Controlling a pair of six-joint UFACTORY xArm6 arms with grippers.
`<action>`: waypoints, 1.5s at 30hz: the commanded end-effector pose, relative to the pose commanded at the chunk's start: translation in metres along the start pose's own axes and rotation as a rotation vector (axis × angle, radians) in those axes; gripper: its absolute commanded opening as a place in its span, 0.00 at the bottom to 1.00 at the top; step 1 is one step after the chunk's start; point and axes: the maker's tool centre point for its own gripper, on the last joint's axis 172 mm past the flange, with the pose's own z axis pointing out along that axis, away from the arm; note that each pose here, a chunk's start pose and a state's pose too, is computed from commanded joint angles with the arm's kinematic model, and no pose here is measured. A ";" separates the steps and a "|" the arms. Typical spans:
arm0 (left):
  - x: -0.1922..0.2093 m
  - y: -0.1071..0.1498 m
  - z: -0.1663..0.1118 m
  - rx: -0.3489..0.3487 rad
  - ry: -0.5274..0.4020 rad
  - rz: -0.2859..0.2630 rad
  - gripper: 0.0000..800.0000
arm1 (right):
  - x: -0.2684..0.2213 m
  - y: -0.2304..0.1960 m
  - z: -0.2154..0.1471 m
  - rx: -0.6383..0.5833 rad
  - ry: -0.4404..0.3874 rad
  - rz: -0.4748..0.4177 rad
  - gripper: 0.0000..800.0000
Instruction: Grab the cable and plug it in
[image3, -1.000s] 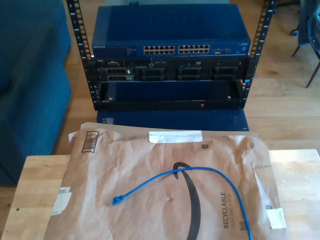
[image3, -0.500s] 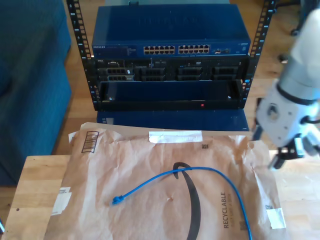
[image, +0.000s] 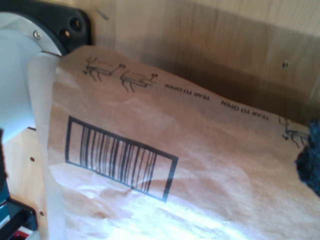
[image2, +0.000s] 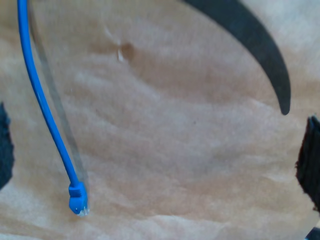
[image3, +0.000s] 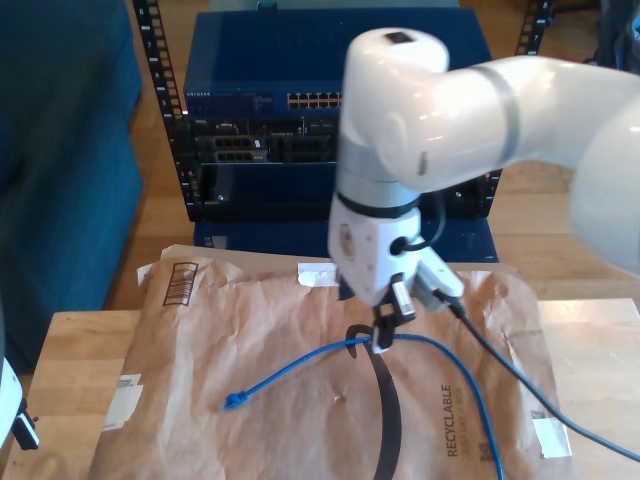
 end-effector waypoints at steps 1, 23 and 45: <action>0.000 0.000 0.000 0.002 0.000 -0.005 1.00 | -0.004 -0.002 0.003 -0.005 0.002 -0.001 0.99; -0.002 -0.002 0.007 0.018 -0.011 -0.026 1.00 | -0.092 -0.025 0.076 0.007 0.034 -0.027 0.98; -0.002 -0.002 0.008 0.019 -0.012 -0.027 1.00 | -0.101 -0.054 0.135 0.032 0.041 -0.034 0.96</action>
